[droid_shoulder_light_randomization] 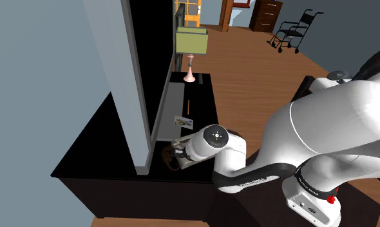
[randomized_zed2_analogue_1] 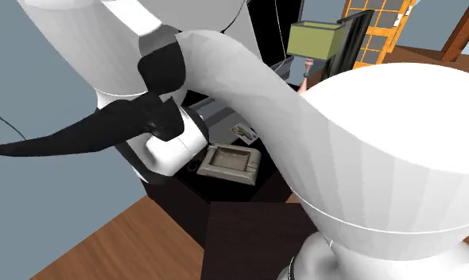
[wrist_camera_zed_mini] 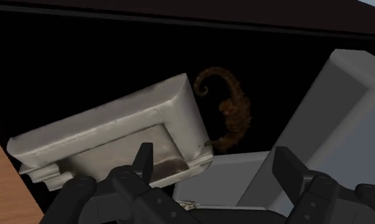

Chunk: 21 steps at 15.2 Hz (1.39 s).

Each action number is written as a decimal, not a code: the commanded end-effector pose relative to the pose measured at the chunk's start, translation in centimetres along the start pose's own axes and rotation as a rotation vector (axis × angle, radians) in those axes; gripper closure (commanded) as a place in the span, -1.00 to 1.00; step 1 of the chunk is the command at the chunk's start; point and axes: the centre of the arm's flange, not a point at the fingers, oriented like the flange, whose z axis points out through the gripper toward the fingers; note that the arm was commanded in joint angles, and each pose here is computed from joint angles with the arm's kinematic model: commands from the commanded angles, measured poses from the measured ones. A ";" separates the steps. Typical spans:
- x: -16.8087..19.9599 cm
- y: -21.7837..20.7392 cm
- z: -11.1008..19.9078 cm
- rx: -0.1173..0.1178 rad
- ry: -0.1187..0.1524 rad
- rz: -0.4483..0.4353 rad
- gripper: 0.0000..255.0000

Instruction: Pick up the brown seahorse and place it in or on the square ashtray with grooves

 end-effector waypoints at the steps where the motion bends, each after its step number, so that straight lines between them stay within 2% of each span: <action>1: -0.8 -1.5 2.2 0.001 0.017 0.025 -1.00; 4: -1.8 -4.0 5.2 0.008 0.049 0.059 -1.00; 12: -1.6 -4.0 9.3 0.008 0.050 0.060 -1.00; 20: -1.6 -4.0 9.2 0.008 0.050 0.060 -1.00; 21: -1.6 -4.0 9.2 0.008 0.050 0.060 1.00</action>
